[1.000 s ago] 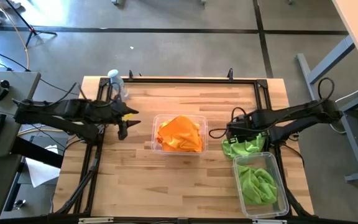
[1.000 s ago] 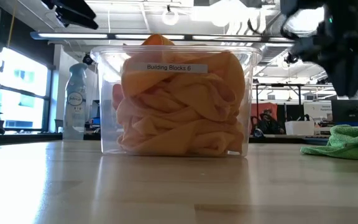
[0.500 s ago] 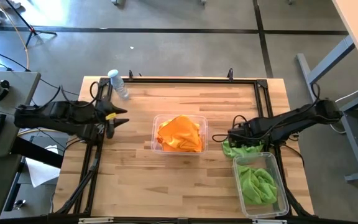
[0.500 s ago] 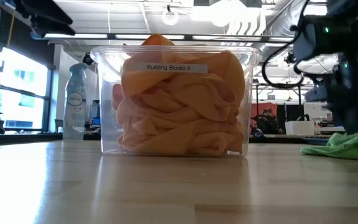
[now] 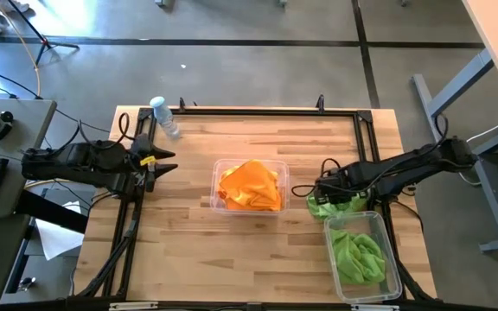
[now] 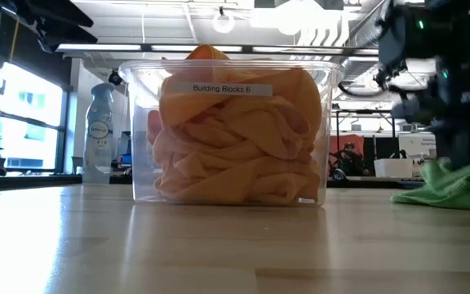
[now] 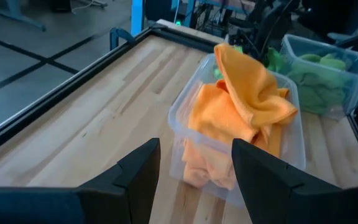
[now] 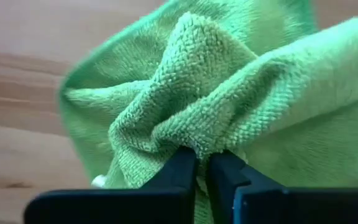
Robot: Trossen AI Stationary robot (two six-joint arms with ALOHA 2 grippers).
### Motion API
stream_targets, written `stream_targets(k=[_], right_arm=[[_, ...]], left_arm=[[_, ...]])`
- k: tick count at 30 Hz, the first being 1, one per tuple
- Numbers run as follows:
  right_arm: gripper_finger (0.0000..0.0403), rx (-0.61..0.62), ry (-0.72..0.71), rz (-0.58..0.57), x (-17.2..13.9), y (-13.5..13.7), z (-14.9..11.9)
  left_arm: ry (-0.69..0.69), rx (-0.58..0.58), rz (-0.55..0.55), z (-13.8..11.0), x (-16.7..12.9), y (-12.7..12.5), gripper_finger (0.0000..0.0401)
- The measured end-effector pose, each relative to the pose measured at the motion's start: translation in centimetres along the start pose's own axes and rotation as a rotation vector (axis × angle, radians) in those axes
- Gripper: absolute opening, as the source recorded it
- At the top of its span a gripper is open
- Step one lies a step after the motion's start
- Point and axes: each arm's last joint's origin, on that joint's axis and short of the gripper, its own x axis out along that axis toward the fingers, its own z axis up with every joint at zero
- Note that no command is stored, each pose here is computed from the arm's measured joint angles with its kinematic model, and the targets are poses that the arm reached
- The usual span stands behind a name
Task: Sort microfiber towel by color & place in baskets
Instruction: Put the green towel into the bottom transparent bin
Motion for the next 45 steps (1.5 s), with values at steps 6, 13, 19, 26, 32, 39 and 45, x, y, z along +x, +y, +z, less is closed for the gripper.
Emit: stream_targets(k=[6, 13, 19, 26, 32, 39, 45], right_arm=[[0.0023, -0.064, -0.147, 0.008, -5.7, 1.8, 0.4], [0.0012, -0.117, -0.341, 0.104, -14.0, 3.0, 0.9], [0.0004, -0.142, -0.385, 0.198, -18.7, 2.8, 0.9], [0.0002, -0.184, -0.308, 0.353, -21.9, 2.7, -1.6], [0.0001, -0.183, -0.145, 0.338, -21.8, 1.6, -5.8], [0.0001, -0.33, 0.079, 0.184, -20.0, 1.1, -11.7], [0.0, -0.576, 0.193, 0.07, -18.4, 0.3, -16.5]], left_arm=[[-0.009, -0.003, -0.003, 0.1, 0.0, 0.0, 0.0188], [-0.008, -0.021, -0.004, 0.1, 0.0, 0.0, 0.0188], [0.002, -0.049, -0.026, 0.1, 0.0, -0.1, 0.0188], [-0.002, -0.073, -0.013, 0.1, 0.0, -0.1, 0.0188], [-0.003, -0.073, -0.014, 0.1, 0.0, -0.1, 0.0188], [-0.002, -0.073, -0.014, 0.1, 0.0, -0.1, 0.0188], [-0.001, -0.073, -0.014, 0.1, 0.0, -0.1, 0.0188]])
